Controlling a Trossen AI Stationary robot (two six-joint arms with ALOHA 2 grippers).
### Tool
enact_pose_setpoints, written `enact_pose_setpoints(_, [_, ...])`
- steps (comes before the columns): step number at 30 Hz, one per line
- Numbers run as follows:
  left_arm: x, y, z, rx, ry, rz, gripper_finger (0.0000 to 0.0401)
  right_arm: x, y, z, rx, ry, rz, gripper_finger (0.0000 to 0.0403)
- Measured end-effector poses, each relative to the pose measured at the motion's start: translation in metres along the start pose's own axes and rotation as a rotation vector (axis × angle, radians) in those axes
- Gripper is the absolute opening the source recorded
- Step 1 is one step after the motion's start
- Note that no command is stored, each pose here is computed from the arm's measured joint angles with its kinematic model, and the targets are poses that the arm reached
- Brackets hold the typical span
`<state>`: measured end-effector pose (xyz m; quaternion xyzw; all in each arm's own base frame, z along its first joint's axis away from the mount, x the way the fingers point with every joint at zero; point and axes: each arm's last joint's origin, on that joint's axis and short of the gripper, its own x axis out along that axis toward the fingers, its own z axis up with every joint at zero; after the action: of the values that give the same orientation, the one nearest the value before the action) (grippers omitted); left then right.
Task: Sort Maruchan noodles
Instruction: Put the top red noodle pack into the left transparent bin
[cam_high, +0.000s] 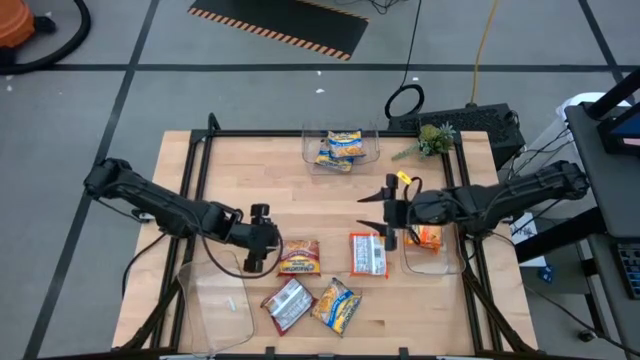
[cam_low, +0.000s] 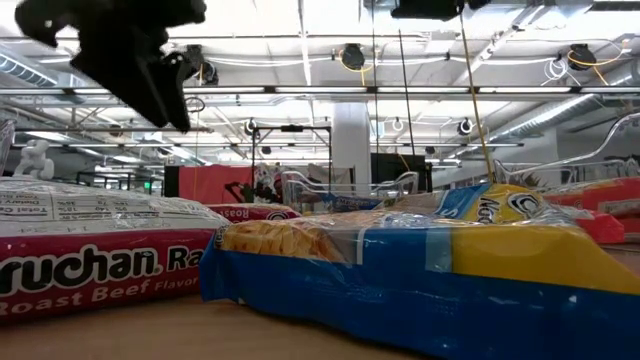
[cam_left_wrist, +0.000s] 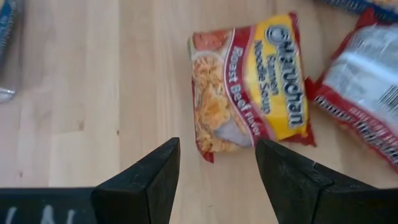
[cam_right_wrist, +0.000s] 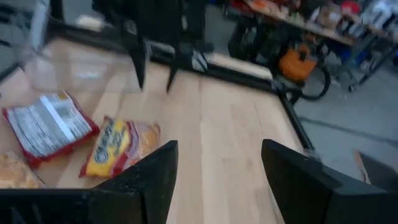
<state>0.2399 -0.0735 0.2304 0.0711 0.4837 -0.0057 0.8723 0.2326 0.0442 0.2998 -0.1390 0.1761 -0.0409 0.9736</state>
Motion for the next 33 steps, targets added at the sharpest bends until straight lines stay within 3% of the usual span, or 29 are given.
enact_pose_setpoints(15, [0.044, 0.013, -0.042, 0.025, -0.016, -0.025, 0.0217, -0.004, 0.009, 0.008, -0.033, -0.072, 0.03, 0.0226])
enact_pose_setpoints(25, [0.057, 0.009, -0.061, 0.027, -0.054, -0.045, 0.0217, -0.004, 0.01, 0.008, 0.025, -0.071, 0.038, 0.0226])
enact_pose_setpoints(33, [0.064, 0.008, -0.069, 0.015, -0.119, -0.05, 0.0217, -0.006, 0.015, 0.009, -0.016, -0.079, 0.06, 0.0226])
